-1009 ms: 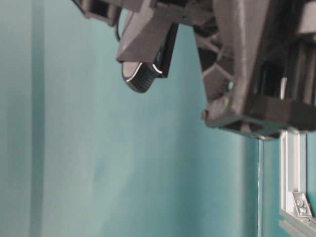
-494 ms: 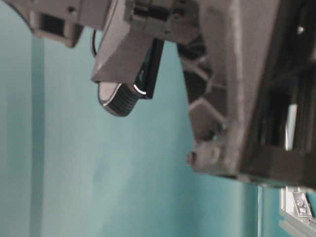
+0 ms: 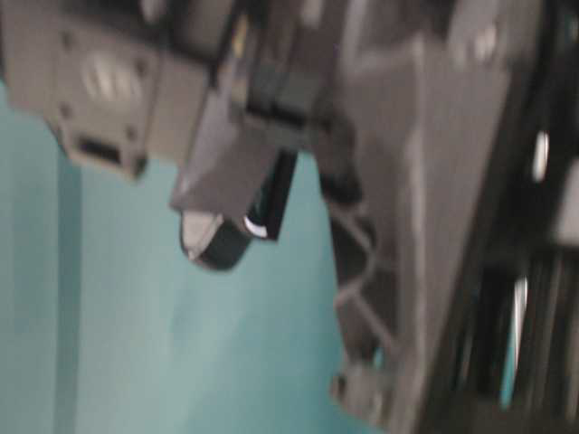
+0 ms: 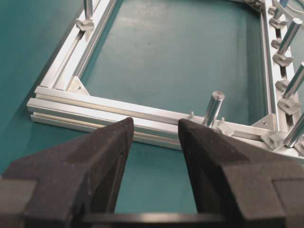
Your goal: Move the cable alternately left and right between 8 closely spaced pins so it hooks onto each one.
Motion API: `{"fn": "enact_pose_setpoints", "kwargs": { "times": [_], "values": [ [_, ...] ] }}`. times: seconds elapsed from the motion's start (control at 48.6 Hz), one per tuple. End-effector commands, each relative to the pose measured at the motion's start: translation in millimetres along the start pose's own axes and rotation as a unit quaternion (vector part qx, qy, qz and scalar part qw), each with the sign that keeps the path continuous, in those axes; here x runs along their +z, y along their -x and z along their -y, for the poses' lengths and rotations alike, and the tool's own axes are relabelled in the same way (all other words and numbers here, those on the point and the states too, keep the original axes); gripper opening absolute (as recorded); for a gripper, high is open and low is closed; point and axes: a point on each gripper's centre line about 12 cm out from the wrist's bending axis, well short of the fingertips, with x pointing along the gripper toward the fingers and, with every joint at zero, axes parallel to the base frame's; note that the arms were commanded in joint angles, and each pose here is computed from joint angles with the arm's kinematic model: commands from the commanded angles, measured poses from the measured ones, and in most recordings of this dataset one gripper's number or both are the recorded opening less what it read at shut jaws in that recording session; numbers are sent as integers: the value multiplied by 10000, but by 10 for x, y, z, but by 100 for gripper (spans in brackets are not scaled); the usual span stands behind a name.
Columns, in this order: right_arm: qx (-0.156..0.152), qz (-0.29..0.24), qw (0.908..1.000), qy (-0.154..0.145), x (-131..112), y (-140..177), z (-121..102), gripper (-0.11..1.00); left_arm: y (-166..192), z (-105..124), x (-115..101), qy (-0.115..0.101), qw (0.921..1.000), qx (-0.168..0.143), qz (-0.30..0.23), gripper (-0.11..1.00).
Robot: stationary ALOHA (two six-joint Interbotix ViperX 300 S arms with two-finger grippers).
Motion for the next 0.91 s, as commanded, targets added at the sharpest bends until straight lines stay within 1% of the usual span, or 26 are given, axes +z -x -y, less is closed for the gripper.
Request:
{"fn": "enact_pose_setpoints", "kwargs": {
  "times": [0.0,0.185,0.412,0.494,0.782,0.885],
  "values": [
    [316,-107,9994,-34,23,109,-160,16,2,0,75,4,10000,13,85,50],
    [408,-126,9991,17,19,68,-261,16,2,0,75,4,10000,13,85,50],
    [329,-55,9994,-8,76,25,-270,16,2,0,75,4,10000,13,85,50],
    [263,44,9996,-21,138,12,-269,16,3,0,77,4,10000,12,93,50],
    [198,299,9993,-85,374,-57,-299,16,2,0,75,4,10000,13,85,50],
    [168,340,9993,-8,446,-87,-311,16,2,0,75,4,10000,13,85,50]
  ]
}}
